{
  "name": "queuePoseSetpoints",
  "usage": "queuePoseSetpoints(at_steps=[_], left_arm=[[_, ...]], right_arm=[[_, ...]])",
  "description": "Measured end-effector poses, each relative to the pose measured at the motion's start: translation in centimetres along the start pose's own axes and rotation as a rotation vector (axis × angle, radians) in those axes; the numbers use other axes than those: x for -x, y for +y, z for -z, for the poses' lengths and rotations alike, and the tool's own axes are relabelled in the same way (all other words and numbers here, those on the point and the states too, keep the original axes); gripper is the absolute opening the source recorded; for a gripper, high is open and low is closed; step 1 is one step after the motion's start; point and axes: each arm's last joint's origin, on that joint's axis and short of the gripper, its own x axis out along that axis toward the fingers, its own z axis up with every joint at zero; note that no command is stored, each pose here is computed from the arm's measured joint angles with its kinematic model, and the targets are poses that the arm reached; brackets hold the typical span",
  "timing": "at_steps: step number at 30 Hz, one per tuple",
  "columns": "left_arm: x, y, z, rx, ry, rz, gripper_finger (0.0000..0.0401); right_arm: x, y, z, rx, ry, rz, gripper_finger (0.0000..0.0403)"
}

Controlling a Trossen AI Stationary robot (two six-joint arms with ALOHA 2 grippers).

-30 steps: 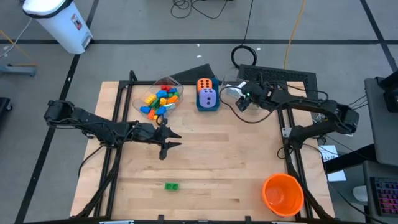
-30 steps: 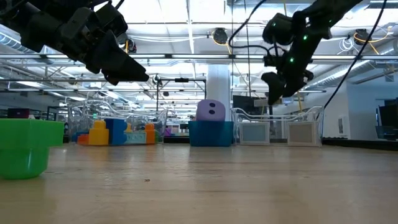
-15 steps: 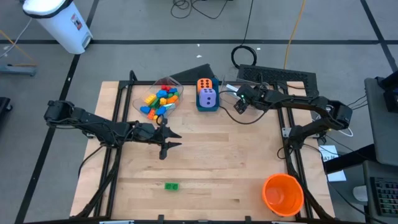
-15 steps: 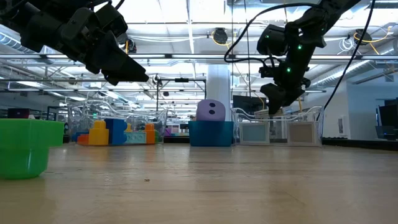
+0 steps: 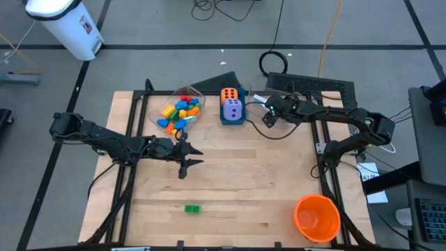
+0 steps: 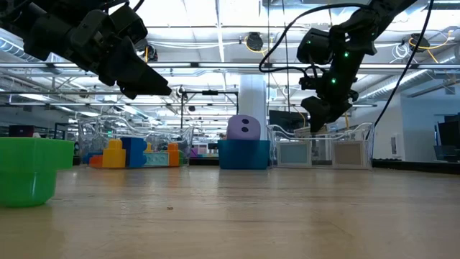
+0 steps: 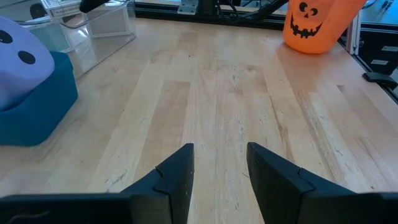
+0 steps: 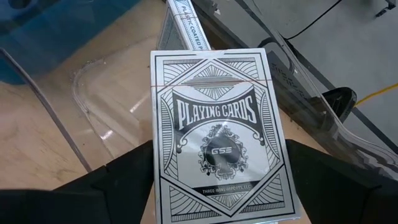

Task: Pick & Place Toys
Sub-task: Put the black playing cards into the right transparent bin, then put the green game piece into the left transparent bin

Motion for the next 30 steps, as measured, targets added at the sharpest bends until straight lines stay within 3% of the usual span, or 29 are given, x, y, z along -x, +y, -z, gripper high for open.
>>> queuePoseSetpoints(at_steps=[20,30], left_arm=[[0.0,0.0,0.0,0.0,0.0,0.0,0.0152],[0.0,-0.1,0.1,0.0,0.007,0.019,0.0152]], right_arm=[[0.4,0.9,-0.2,0.03,-0.043,-0.032,0.0345],[3.9,4.6,-1.6,-0.014,-0.268,-0.417,0.0341]])
